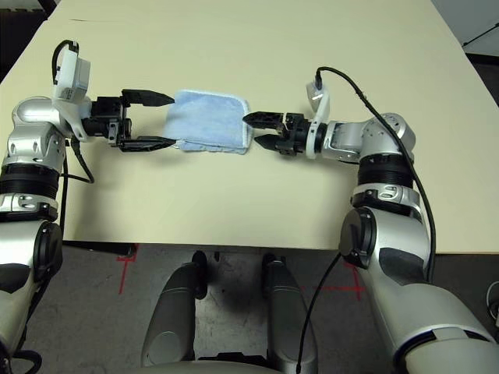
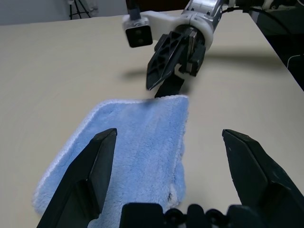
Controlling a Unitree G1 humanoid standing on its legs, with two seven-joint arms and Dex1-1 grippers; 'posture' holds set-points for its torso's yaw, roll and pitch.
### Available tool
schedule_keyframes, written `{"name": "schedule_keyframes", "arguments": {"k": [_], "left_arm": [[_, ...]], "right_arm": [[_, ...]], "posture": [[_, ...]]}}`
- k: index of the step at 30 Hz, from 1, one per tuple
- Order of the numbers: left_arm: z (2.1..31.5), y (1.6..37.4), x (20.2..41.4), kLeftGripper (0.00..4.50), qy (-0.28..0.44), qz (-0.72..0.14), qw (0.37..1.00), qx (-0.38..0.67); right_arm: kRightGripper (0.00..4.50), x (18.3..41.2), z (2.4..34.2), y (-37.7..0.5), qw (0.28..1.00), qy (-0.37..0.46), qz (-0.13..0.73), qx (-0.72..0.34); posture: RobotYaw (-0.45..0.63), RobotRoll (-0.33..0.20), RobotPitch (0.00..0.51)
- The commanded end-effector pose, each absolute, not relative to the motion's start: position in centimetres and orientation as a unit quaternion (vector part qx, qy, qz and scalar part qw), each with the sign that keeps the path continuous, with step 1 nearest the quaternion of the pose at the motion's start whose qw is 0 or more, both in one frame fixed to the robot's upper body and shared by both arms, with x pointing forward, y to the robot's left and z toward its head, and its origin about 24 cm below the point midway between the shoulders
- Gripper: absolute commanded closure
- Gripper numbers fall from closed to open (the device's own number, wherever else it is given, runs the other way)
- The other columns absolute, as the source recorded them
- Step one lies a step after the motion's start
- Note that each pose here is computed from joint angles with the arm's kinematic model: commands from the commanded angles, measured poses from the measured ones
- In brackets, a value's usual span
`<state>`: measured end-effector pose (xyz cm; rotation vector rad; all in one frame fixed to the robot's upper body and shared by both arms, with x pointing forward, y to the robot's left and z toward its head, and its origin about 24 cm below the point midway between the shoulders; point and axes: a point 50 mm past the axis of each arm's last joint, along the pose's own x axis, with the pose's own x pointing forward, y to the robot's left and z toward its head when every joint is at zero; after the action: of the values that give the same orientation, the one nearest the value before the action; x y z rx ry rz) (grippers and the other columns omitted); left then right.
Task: Fold the towel and set it aside.
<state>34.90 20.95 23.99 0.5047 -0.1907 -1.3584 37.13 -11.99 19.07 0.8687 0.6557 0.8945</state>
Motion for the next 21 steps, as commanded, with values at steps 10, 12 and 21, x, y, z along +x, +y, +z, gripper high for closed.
{"name": "schedule_keyframes", "arguments": {"k": [10,12,21], "left_arm": [[23.7,20.8,34.5,0.00,-0.081,-0.627,0.739,0.231],[23.6,20.8,34.5,0.00,-0.080,-0.627,0.739,0.231],[23.3,20.7,34.6,0.00,-0.073,-0.629,0.739,0.228]], "right_arm": [[0.39,38.2,18.6,-9.3,0.765,0.309,0.403,0.397],[0.94,38.3,18.5,-9.4,0.766,0.305,0.402,0.398],[3.76,38.4,19.3,-10.0,0.763,0.266,0.419,0.415]], "posture": [[0.05,0.000,0.297],[0.05,0.000,0.297],[0.03,0.000,0.296]]}}
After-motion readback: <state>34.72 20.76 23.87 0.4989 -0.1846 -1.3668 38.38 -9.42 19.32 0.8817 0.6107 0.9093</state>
